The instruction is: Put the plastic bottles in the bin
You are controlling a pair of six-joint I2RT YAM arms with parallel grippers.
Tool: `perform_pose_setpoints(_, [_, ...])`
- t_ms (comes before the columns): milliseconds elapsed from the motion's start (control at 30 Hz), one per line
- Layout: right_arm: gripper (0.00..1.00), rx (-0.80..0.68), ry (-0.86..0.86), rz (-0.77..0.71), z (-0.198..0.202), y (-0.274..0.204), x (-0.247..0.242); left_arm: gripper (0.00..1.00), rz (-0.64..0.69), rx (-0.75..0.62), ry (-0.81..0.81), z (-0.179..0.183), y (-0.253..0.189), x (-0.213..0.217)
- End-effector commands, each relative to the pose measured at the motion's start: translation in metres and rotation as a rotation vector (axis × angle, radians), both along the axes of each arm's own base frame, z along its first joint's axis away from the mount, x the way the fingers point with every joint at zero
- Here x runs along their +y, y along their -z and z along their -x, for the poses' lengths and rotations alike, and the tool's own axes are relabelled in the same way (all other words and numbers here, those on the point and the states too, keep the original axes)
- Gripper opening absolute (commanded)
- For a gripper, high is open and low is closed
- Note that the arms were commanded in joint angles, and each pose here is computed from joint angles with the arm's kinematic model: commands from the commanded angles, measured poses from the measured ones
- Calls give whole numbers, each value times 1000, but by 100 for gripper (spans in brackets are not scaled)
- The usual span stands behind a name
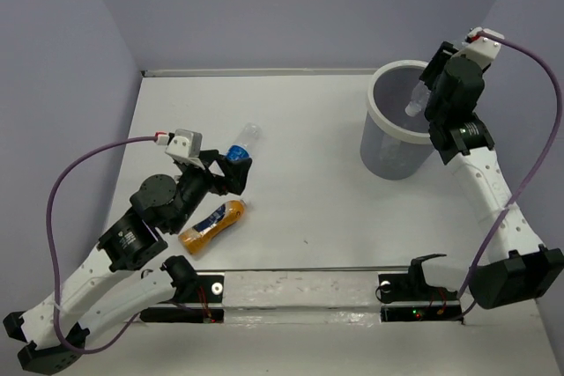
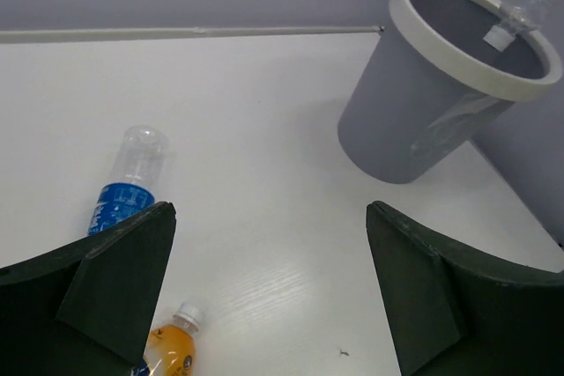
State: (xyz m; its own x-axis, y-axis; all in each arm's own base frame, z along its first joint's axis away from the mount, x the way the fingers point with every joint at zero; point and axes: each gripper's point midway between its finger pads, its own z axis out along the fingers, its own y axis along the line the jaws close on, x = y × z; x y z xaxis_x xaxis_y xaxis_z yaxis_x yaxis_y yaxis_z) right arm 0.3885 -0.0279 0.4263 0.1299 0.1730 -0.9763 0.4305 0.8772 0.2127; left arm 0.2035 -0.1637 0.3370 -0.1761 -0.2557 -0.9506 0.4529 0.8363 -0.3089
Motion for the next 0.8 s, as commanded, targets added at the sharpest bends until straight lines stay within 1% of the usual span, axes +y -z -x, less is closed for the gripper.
perform_pose_setpoints(0, [58, 75, 120, 110, 3, 10, -24, 99, -42, 6, -110, -10, 15, 18])
perform_pose_setpoints(33, [74, 113, 135, 151, 0, 16, -26, 99, -40, 9, -116, -10, 16, 18])
perform_pose_setpoints(133, [94, 138, 189, 192, 0, 14, -35, 99, -48, 16, -135, -11, 19, 22])
perform_pose_setpoints(167, [95, 129, 157, 193, 0, 7, -30, 99, -53, 18, -150, -12, 21, 24])
perform_pose_setpoints(200, [95, 135, 116, 174, -1, 11, -24, 99, -55, 19, -161, -13, 21, 26])
perform_pose_setpoints(233, [95, 88, 87, 131, 5, -4, -20, 99, -58, 22, -171, -14, 22, 28])
perform_pose_setpoints(267, [96, 97, 29, 103, 5, -2, -11, 99, -59, 27, -193, -15, 23, 31])
perform_pose_setpoints(333, [96, 48, -57, 32, 11, -18, 3, 99, -59, 32, -207, -15, 24, 34])
perform_pose_setpoints(367, [95, 66, -144, 17, 11, -15, 17, 99, -55, 31, -207, -15, 23, 34])
perform_pose_setpoints(433, [93, 63, -243, -33, 13, -15, 39, 99, -51, 30, -212, -15, 23, 35])
perform_pose_setpoints(467, [92, 60, -373, -73, 17, -13, 72, 99, -47, 30, -220, -15, 23, 37])
perform_pose_setpoints(533, [91, 84, -495, -113, 21, 0, 115, 99, -36, 28, -249, -16, 20, 43])
perform_pose_setpoints(567, [91, 105, -619, -118, 29, 8, 162, 99, -33, 30, -262, -16, 21, 45])
perform_pose_setpoints(600, [91, 124, -683, -130, 32, 17, 187, 99, -25, 30, -277, -16, 20, 48])
perform_pose_setpoints(633, [91, 119, -747, -184, 34, 20, 213, 99, -16, 24, -308, -16, 18, 55])
perform_pose_setpoints(667, [91, 163, -811, -204, 39, 36, 237, 99, -9, 21, -322, -16, 16, 58])
perform_pose_setpoints(700, [91, 172, -885, -232, 41, 48, 265, 99, -2, 20, -339, -16, 16, 62])
perform_pose_setpoints(733, [91, 230, -938, -235, 43, 74, 302, 99, 9, 16, -373, -16, 15, 70])
perform_pose_setpoints(767, [92, 236, -933, -276, 39, 83, 318, 99, 15, 15, -390, -15, 15, 74])
